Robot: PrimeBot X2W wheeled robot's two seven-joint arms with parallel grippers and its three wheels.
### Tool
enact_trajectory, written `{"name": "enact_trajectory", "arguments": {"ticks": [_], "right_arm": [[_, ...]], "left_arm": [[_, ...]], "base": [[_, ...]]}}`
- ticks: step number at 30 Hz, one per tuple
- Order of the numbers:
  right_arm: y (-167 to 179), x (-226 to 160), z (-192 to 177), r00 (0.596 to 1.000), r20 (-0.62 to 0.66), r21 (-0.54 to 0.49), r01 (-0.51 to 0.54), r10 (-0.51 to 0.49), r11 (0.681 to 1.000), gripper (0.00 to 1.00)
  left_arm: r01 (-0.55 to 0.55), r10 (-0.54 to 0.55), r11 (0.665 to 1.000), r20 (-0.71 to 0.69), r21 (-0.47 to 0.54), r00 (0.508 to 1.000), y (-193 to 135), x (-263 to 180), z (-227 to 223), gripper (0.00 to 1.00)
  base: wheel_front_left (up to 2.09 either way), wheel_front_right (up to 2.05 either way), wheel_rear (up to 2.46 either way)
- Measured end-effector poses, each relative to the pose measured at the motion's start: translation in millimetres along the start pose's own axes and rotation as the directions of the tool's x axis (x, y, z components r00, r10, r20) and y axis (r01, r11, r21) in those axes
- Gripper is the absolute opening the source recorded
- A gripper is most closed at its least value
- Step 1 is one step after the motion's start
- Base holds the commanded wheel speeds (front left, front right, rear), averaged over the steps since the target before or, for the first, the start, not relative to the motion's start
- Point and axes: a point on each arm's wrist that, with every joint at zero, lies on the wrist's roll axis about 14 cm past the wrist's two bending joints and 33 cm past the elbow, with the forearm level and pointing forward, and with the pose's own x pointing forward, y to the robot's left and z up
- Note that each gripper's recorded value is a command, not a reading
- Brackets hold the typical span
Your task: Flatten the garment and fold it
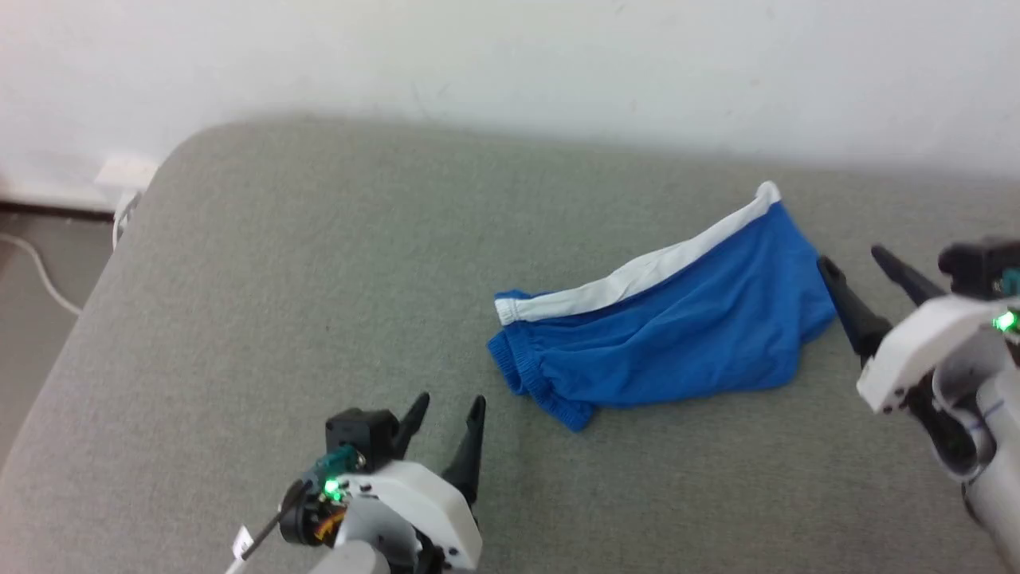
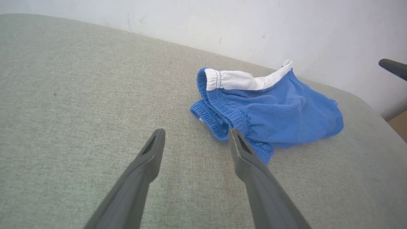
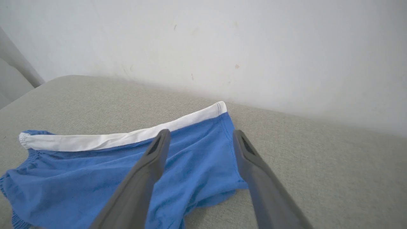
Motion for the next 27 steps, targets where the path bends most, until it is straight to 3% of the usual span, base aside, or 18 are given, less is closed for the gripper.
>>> {"name": "enact_trajectory", "arguments": {"ticks": [11, 27], "right_arm": [[-24.7, -61.4, -8.4, 0.983, 0.090, 0.101, 0.149, -0.158, 0.984, 1.00], [-40.5, -90.7, -5.6, 0.955, 0.093, 0.133, 0.267, -0.280, 0.954, 1.00]], "left_arm": [[0.105, -0.110, 0.993, -0.118, -0.054, 0.987, -49.2, -5.0, -13.2, 1.00], [0.043, -0.069, 0.995, -0.320, -0.085, 0.945, -48.2, 55.7, -54.6, 1.00]], "base": [[0.00, 0.00, 0.00], [0.00, 0.00, 0.00]]}}
